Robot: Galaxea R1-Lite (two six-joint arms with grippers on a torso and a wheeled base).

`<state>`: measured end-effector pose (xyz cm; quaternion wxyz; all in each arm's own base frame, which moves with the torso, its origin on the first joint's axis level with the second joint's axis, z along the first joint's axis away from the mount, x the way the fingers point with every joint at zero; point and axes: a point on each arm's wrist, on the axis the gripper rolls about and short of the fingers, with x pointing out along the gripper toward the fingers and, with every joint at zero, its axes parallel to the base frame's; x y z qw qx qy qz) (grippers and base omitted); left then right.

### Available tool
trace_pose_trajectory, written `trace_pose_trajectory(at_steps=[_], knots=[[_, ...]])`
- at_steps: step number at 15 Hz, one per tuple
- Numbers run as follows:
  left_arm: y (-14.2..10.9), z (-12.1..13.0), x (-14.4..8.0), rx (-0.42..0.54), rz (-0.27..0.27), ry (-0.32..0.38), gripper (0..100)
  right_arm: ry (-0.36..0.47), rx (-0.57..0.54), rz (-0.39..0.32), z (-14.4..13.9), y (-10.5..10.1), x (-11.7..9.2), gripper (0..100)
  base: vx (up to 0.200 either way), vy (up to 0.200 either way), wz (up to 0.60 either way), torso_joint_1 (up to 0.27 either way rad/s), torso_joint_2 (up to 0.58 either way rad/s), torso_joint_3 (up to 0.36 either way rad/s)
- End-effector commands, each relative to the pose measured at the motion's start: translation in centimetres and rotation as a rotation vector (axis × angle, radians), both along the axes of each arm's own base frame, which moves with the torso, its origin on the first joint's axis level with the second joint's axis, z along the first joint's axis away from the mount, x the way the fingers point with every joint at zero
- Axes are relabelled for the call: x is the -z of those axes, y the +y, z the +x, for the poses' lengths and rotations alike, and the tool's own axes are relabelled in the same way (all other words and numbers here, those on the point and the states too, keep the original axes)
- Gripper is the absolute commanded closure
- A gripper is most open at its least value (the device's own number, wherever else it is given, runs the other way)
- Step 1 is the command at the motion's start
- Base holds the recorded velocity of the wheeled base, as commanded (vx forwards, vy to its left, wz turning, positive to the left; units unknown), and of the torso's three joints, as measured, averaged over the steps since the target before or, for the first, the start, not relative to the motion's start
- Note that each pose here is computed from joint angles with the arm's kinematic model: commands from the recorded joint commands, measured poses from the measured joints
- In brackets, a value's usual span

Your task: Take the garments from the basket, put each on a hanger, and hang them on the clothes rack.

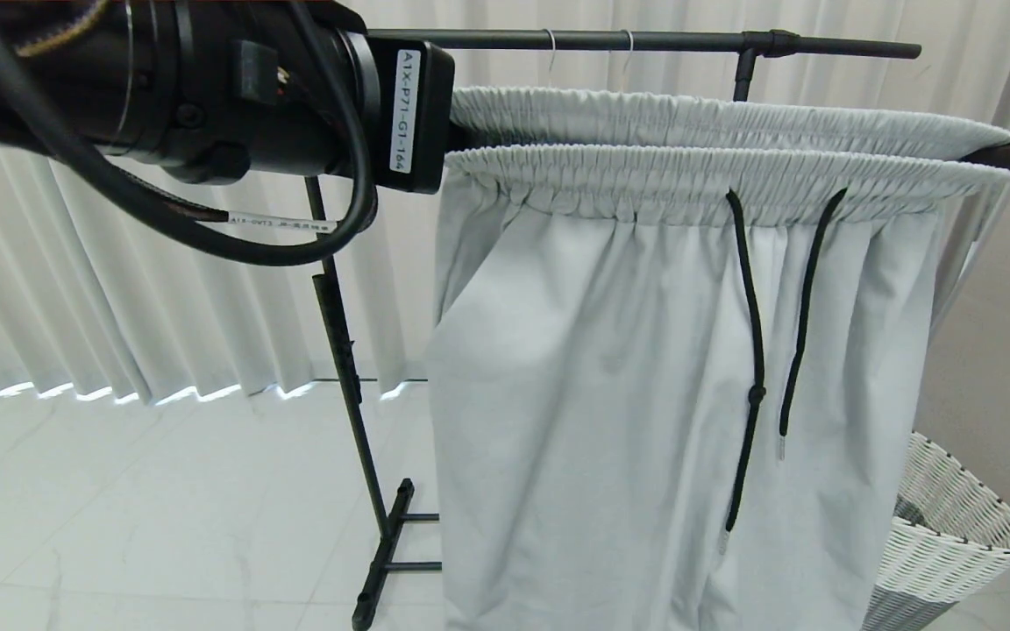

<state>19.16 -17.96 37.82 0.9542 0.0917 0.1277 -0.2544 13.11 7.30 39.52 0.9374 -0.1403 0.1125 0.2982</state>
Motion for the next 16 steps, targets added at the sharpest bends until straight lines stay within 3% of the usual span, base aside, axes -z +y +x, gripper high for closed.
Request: trace_pose_trajectory(at_steps=[1,4,6,12,15,16], knots=[[-0.4,-0.3,0.1,0.018,0.003,0.003,100,-0.003,-0.002,0.003,-0.8,-0.5,-0.6,100,0.000,0.000,0.00,0.000,0.00,0.000],[-1.3,-0.4,0.1,0.044,-0.027,-0.020,100,0.070,-0.067,-0.011,-3.7,-1.9,-0.4,100,0.000,0.000,0.00,0.000,0.00,0.000],[-2.8,0.9,0.8,0.044,-0.068,-0.053,100,0.174,-0.178,-0.017,-6.1,-2.8,0.4,100,0.000,0.000,0.00,0.000,0.00,0.000],[-5.7,3.3,2.2,0.110,-0.126,-0.057,100,0.304,-0.499,-0.029,-9.2,-2.6,1.4,100,0.000,0.000,0.00,0.000,0.00,0.000],[-5.6,3.1,2.1,0.121,-0.137,-0.051,100,0.326,-0.520,-0.013,-9.4,-2.5,1.3,100,0.000,0.000,0.00,0.000,0.00,0.000],[-5.3,2.9,1.9,0.111,-0.174,-0.030,100,0.328,-0.508,-0.017,-9.4,-2.5,1.4,100,0.000,0.000,0.00,0.000,0.00,0.000]])
